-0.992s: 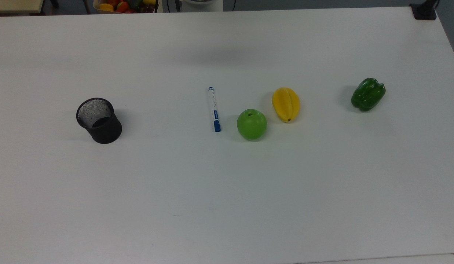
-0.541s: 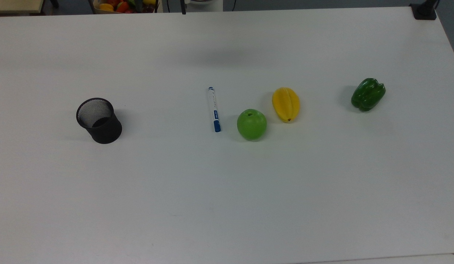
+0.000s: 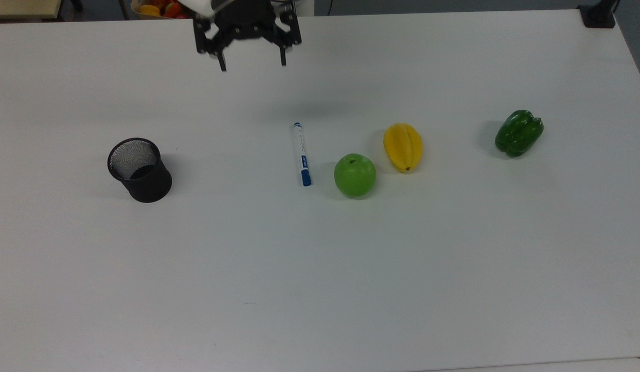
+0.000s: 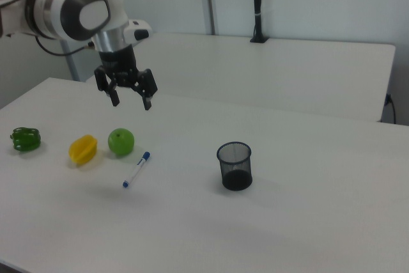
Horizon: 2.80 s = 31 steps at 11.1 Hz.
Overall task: Place marker
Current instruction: 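Move the open gripper down over the white blue-capped marker, then close the gripper on the marker's capped end and lift it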
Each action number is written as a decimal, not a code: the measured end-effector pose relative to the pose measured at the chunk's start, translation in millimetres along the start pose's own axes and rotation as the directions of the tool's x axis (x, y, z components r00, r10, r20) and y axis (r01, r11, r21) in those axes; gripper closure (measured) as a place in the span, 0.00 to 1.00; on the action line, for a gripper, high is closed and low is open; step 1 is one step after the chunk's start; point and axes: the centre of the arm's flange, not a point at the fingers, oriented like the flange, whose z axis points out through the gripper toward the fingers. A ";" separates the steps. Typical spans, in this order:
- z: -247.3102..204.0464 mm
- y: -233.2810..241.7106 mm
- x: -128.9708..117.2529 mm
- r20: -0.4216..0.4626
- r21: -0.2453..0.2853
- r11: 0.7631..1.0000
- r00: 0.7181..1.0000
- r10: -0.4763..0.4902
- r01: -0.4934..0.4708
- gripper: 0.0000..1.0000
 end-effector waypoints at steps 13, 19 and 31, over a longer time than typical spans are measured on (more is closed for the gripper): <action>194.1 -37.1 52.0 -0.029 -0.009 1.000 0.999 -0.013 0.012 0.02; 223.5 -58.3 55.2 -0.011 -0.024 0.998 0.998 -0.063 0.063 0.35; 235.7 -71.4 50.6 0.012 -0.069 0.997 0.999 -0.040 0.041 0.84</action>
